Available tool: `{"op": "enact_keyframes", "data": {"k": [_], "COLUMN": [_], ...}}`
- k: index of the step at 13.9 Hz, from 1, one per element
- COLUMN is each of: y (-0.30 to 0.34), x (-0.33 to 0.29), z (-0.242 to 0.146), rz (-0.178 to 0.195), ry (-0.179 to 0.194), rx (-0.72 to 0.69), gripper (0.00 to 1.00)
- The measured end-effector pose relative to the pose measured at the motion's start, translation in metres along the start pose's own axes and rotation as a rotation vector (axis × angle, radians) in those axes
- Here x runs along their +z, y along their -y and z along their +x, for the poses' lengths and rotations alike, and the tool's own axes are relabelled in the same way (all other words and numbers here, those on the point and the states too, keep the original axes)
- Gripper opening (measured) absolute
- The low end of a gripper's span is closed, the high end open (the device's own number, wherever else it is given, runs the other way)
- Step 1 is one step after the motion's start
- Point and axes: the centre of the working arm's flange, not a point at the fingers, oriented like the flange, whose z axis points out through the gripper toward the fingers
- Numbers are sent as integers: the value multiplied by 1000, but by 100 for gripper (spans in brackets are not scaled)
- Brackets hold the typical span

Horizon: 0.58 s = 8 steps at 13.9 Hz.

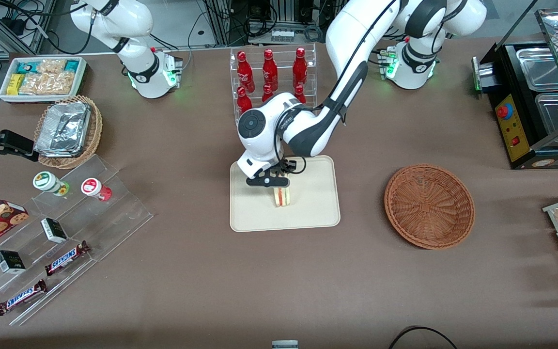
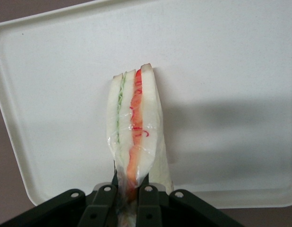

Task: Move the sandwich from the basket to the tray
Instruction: 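Lower the sandwich onto the tray and open the left gripper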

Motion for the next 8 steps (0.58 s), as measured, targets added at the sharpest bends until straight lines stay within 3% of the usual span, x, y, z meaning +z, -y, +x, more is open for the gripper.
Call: {"op": "enact_keyframes", "data": {"k": [5, 8], "y": [-2, -2], "x": [12, 12], "z": [-2, -1], "rz": [20, 27], "ry": [3, -5], "rx": [10, 14], "gripper": [15, 41]}}
